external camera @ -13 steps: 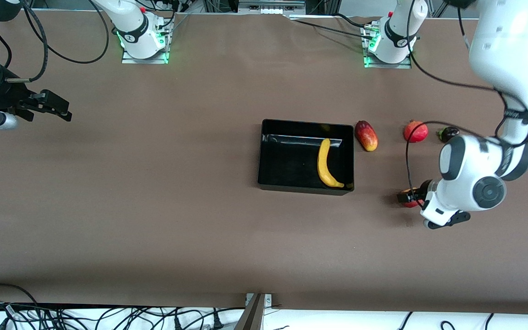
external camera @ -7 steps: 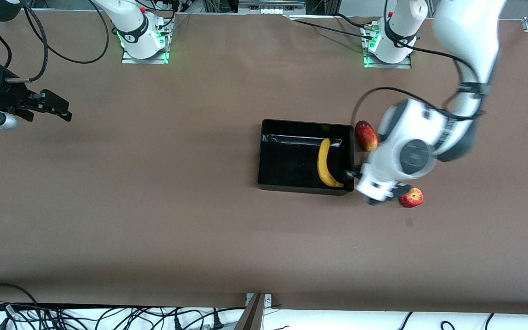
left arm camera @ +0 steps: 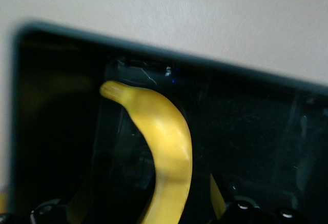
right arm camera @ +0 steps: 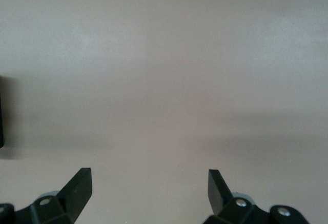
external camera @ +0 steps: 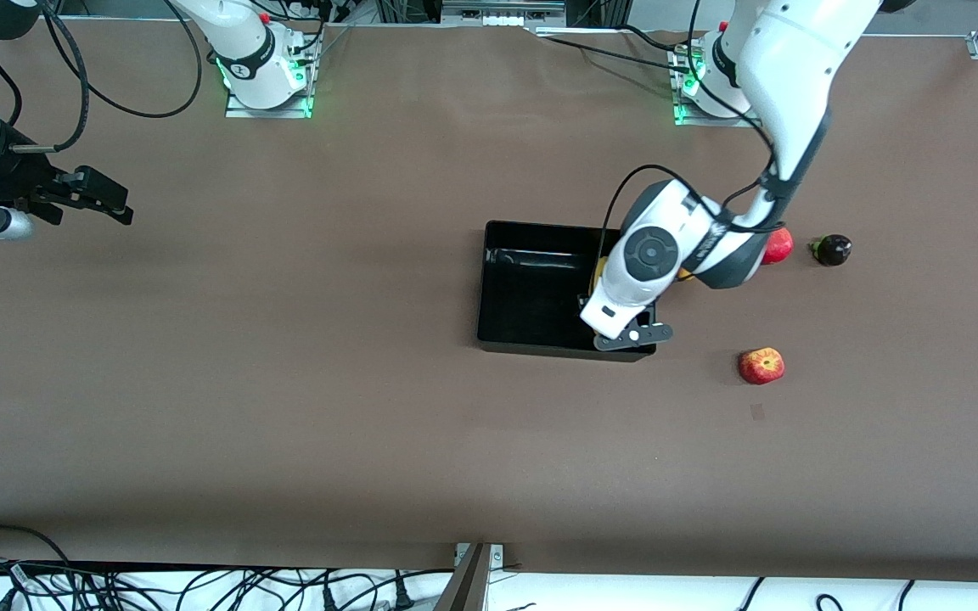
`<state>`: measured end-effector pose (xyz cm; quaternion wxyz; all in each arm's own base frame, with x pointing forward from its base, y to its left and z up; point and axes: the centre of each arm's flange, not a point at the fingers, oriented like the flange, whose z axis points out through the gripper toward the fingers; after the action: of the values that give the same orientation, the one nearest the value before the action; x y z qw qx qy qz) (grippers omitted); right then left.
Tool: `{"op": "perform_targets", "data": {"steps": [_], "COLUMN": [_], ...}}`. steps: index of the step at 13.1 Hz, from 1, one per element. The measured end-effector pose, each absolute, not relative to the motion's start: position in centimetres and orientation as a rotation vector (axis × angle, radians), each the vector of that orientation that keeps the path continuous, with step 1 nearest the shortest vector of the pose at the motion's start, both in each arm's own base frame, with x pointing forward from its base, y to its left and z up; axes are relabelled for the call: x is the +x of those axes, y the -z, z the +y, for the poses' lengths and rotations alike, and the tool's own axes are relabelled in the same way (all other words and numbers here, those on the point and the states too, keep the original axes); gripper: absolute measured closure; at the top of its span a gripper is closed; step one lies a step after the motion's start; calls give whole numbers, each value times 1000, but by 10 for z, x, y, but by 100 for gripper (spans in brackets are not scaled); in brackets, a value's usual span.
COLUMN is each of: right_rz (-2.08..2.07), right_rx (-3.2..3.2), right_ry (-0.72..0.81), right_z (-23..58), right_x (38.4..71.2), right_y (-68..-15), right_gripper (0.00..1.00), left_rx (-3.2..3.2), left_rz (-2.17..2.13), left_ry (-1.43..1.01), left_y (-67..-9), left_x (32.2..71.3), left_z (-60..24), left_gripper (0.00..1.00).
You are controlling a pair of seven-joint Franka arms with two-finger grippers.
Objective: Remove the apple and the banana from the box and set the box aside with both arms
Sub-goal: 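Move the open left gripper back into the tray over the banana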
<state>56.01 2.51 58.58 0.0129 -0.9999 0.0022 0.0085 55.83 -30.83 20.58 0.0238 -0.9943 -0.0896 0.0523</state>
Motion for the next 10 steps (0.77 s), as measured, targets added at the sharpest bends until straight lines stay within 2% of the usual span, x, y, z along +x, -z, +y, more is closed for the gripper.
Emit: {"op": "perform_targets", "data": {"steps": [4,10], "right_rz": [5,5], "right_rx": [-3116,-3116], "right_ry": [-27,-27], "right_z": [26,26], "right_x": [560,560], "right_y": [-586,-586], "right_gripper": [0,0], "left_rx": [-3084,-3070], "left_rz": [-283,-349], "left_ry": [-138,-39], "left_y": [-174,-155], "left_x": [530,524], "left_z": [-322,-327], "left_gripper": [0,0]}}
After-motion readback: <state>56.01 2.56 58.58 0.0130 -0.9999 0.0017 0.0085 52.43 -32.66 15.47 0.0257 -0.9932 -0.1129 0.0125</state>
